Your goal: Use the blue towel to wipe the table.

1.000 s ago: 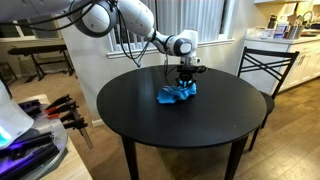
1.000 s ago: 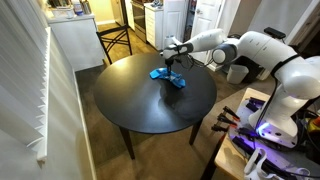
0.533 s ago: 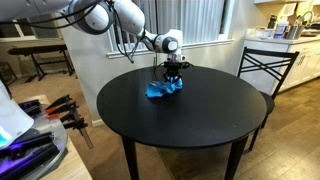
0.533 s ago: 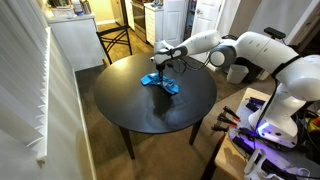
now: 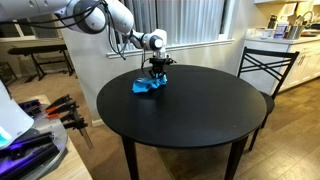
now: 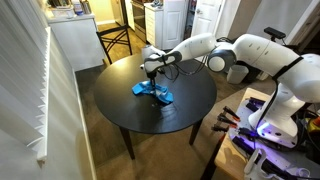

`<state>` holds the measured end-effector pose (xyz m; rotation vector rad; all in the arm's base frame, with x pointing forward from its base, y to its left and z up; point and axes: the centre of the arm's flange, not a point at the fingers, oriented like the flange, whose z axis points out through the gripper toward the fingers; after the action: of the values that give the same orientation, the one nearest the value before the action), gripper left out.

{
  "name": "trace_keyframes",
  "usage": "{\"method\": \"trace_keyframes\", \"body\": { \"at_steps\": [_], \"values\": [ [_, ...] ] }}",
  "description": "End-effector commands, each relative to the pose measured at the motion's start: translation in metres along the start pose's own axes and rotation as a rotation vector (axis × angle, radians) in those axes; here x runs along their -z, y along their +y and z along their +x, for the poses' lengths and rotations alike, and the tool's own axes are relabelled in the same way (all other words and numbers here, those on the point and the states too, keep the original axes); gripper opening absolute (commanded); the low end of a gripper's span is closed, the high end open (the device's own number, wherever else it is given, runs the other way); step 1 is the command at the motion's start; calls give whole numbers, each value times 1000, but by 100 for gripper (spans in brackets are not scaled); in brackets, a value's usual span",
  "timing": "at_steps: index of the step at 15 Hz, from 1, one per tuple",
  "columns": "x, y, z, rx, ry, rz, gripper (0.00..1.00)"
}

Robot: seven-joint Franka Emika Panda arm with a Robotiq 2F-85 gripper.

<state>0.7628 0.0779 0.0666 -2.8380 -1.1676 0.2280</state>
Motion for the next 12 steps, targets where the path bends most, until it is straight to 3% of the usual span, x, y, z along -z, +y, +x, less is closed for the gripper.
{"method": "trace_keyframes", "body": {
  "at_steps": [1,7,9,12],
  "values": [
    [-53,-67,18,52,-88,146,5],
    [-74,-140,39,189,-166,226,5],
    [-87,-133,37,165,-160,194,5],
    [-72,-80,10,41,-72,153,5]
  ]
}}
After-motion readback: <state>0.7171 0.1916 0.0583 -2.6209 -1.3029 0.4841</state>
